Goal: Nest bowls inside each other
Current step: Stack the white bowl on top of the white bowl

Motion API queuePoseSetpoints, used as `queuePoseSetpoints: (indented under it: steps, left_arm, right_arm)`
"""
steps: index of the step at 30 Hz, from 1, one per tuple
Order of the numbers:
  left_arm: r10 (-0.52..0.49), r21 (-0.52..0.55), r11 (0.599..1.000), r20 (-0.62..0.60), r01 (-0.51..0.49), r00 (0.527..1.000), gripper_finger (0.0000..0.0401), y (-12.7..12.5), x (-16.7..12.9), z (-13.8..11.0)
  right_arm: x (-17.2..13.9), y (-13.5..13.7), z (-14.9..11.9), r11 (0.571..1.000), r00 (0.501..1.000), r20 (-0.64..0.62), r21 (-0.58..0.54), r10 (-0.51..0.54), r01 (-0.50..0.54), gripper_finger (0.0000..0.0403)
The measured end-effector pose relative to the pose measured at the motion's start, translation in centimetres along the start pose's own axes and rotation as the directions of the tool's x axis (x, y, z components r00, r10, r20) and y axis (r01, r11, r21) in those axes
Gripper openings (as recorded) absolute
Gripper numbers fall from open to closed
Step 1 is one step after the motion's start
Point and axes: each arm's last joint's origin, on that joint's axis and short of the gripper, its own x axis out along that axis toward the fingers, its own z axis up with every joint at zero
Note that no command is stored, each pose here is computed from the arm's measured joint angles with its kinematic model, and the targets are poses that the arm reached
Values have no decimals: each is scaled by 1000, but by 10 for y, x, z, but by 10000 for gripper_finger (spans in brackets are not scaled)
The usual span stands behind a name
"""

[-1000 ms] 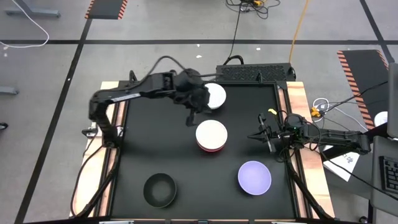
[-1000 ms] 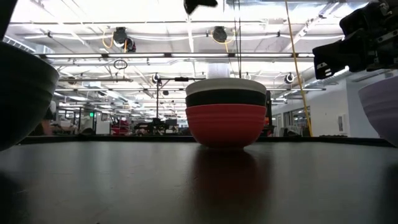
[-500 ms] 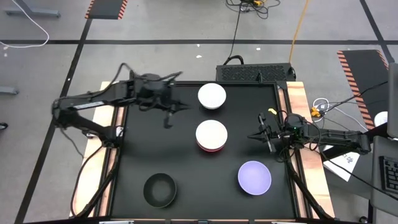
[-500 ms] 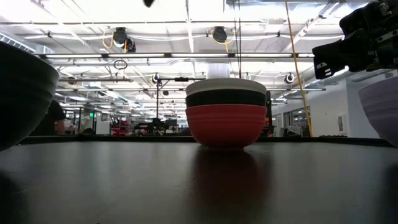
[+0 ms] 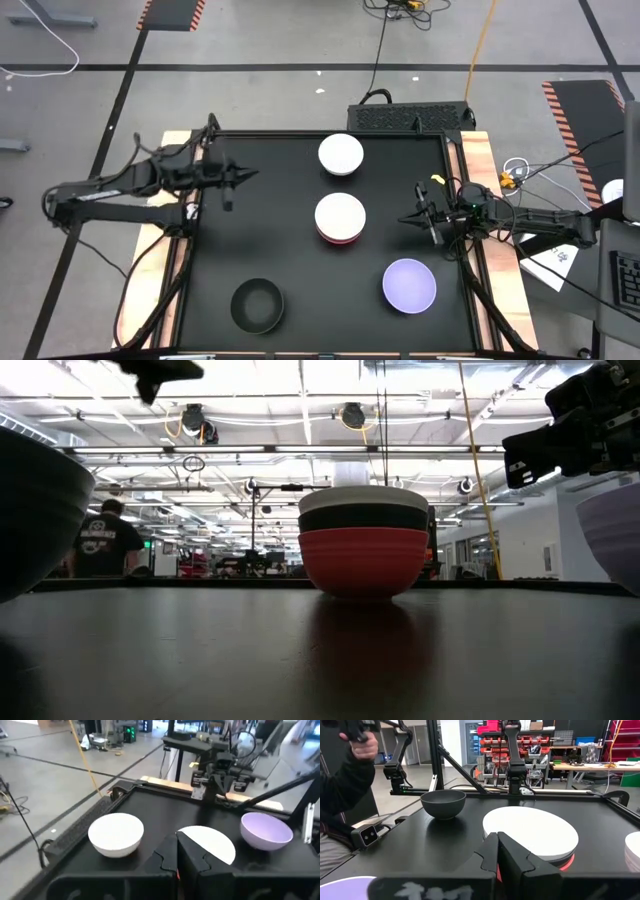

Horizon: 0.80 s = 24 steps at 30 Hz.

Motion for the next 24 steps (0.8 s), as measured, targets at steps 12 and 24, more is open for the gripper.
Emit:
queuePoseSetpoints:
  steps: [12, 24]
  left_arm:
    - [-18, -81, 996, 117, 27, 993, 0, 3, -22, -71]
    - [-65, -54, 996, 205, 77, 977, 0, 4, -21, -117]
  right_arm:
    - [0, 0, 0, 1000, 1000, -1, -2, 0, 0, 0]
    - [0, 0, -1, 1000, 1000, -8, 4, 0, 0, 0]
